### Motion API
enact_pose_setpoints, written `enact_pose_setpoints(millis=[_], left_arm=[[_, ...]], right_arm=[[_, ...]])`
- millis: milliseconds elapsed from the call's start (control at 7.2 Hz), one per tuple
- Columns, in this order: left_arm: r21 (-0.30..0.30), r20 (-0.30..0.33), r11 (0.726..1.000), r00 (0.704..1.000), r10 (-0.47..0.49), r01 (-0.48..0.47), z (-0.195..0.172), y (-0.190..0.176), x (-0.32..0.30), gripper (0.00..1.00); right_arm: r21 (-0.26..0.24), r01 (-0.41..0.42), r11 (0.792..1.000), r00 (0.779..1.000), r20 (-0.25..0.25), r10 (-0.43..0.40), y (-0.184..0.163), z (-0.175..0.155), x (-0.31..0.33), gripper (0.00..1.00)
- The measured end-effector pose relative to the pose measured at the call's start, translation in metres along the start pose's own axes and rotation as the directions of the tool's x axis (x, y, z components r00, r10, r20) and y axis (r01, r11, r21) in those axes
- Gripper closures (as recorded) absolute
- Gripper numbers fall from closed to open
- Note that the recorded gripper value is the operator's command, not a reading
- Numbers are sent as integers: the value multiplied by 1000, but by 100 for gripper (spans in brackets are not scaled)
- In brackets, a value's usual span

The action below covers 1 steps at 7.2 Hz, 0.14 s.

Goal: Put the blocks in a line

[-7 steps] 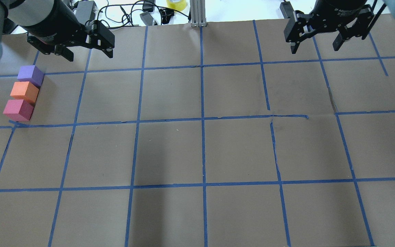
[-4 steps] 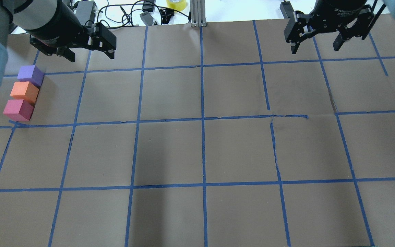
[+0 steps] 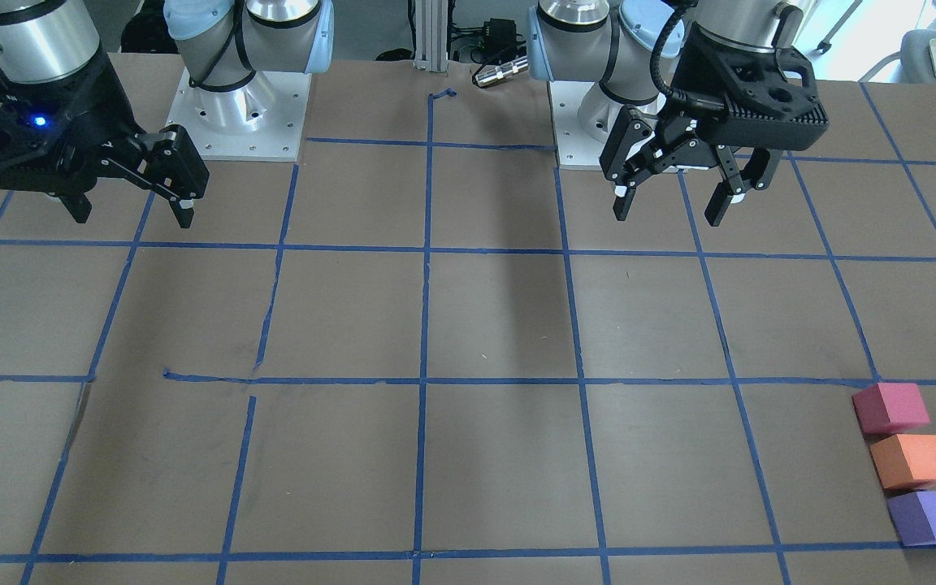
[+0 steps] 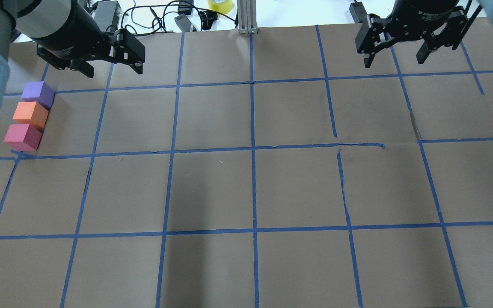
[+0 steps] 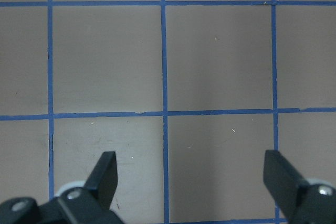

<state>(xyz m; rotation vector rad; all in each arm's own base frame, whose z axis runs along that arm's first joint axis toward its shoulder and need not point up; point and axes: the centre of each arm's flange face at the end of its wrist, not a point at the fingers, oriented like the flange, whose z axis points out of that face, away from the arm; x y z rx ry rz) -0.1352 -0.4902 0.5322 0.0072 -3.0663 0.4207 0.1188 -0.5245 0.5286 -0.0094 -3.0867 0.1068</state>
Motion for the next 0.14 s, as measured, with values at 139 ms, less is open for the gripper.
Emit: enact_pose_setpoints(millis=[139], left_arm=[[1, 1, 1000, 1000, -1, 1, 0, 0, -1, 0]], right_arm=[[0, 0, 1000, 1000, 0, 0, 0, 0, 0, 0]])
